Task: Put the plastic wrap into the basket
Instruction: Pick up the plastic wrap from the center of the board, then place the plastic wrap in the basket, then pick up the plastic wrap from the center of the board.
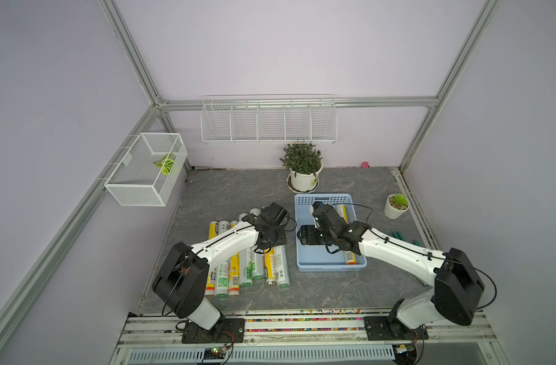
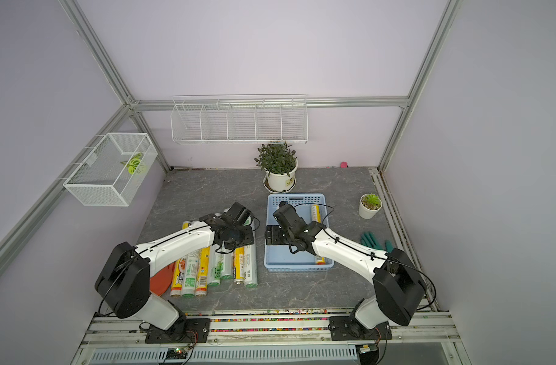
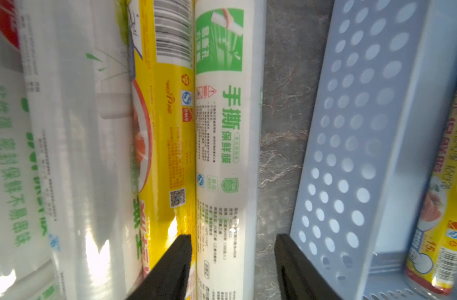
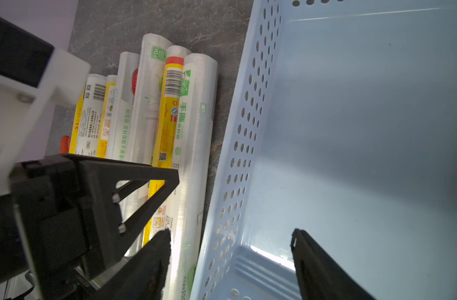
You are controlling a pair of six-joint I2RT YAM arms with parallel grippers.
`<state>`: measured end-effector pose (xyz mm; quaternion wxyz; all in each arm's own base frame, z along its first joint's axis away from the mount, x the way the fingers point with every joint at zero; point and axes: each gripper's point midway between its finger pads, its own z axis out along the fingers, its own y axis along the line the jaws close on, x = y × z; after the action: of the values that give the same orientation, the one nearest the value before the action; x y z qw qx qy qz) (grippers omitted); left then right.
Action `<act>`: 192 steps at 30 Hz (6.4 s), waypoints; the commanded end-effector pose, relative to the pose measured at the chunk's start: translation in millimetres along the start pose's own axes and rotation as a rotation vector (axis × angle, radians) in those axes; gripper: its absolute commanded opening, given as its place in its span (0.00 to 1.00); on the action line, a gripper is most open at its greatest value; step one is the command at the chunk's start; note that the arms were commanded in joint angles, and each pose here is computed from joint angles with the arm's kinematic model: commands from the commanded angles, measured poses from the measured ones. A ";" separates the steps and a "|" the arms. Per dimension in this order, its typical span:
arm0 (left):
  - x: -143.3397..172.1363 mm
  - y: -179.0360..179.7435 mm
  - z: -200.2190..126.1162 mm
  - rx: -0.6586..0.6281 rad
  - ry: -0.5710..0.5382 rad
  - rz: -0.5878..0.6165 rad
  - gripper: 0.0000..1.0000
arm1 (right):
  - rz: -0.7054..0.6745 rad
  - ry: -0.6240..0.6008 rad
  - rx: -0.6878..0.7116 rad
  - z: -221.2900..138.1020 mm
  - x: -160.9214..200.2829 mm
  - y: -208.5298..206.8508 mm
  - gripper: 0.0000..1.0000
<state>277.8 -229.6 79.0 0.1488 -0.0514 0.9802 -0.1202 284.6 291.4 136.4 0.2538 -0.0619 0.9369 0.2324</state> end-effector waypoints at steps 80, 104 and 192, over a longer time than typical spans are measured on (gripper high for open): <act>-44.7 -231.5 -48.2 0.750 0.063 0.140 0.16 | 0.324 -0.309 0.101 -102.8 -9.5 -145.7 0.81; -26.8 -238.0 40.6 0.637 0.234 0.077 0.20 | 0.416 -0.094 0.222 -71.2 21.9 -192.5 0.83; -63.4 29.6 -112.0 0.117 -0.531 -0.018 1.00 | -0.076 0.009 -0.056 -21.4 -17.2 16.3 0.85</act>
<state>307.7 -199.0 202.3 0.3928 -0.0673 0.8935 -0.2069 282.9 288.5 176.0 0.2486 -0.0905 0.9209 0.2864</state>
